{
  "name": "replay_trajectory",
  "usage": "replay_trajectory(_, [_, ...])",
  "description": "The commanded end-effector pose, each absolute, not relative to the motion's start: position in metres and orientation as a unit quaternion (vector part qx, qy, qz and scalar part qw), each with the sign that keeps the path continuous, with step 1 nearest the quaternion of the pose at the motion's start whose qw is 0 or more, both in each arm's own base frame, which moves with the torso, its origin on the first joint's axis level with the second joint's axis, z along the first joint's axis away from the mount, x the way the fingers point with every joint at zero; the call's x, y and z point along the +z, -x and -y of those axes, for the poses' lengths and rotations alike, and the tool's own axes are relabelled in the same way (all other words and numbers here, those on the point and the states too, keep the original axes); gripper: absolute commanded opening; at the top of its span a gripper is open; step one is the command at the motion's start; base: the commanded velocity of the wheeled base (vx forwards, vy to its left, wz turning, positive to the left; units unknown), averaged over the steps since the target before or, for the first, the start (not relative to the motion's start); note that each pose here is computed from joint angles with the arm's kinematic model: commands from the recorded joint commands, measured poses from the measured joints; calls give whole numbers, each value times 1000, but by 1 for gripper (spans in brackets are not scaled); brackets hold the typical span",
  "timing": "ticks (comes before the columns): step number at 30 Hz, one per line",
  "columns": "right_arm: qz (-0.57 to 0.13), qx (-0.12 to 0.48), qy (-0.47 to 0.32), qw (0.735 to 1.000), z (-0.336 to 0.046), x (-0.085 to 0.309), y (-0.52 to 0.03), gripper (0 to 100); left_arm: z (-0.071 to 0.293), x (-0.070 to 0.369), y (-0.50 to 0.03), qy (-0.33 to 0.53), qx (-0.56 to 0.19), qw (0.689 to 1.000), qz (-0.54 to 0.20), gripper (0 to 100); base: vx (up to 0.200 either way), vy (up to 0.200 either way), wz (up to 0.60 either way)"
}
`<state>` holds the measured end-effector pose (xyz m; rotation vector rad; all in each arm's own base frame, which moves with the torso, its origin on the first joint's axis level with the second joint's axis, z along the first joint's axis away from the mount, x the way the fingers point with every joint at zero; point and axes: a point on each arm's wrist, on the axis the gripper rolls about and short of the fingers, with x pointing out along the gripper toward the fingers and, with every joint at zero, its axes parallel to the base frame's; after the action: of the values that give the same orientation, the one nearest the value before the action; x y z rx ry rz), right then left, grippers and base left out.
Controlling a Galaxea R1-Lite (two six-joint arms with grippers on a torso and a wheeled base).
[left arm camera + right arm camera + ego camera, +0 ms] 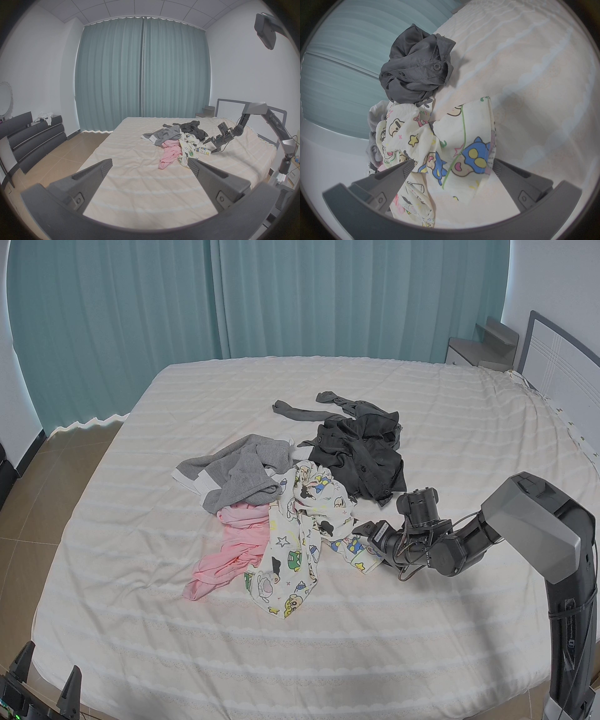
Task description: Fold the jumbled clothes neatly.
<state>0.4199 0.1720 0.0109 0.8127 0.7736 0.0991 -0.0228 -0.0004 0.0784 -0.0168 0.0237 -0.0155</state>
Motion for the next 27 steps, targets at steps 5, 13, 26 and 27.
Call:
replay_trajectory(5, [-358,38,-383,851,-181,-11,-437,100,0,76,22,9,-8,1000,-14,100,0,0,0])
replay_trajectory(13, [-342,48,-375,860,-198,-7,-439,0,0,76,22,9,-8,1000,-15,100,0,0,0])
replay_trajectory(26, [-335,26,-369,867,-185,25,-408,0,0,76,22,9,-8,1000,-14,100,0,0,0])
replay_trajectory(27, [-333,29,-370,867,-183,33,-402,0,0,76,22,9,-8,1000,-14,100,0,0,0])
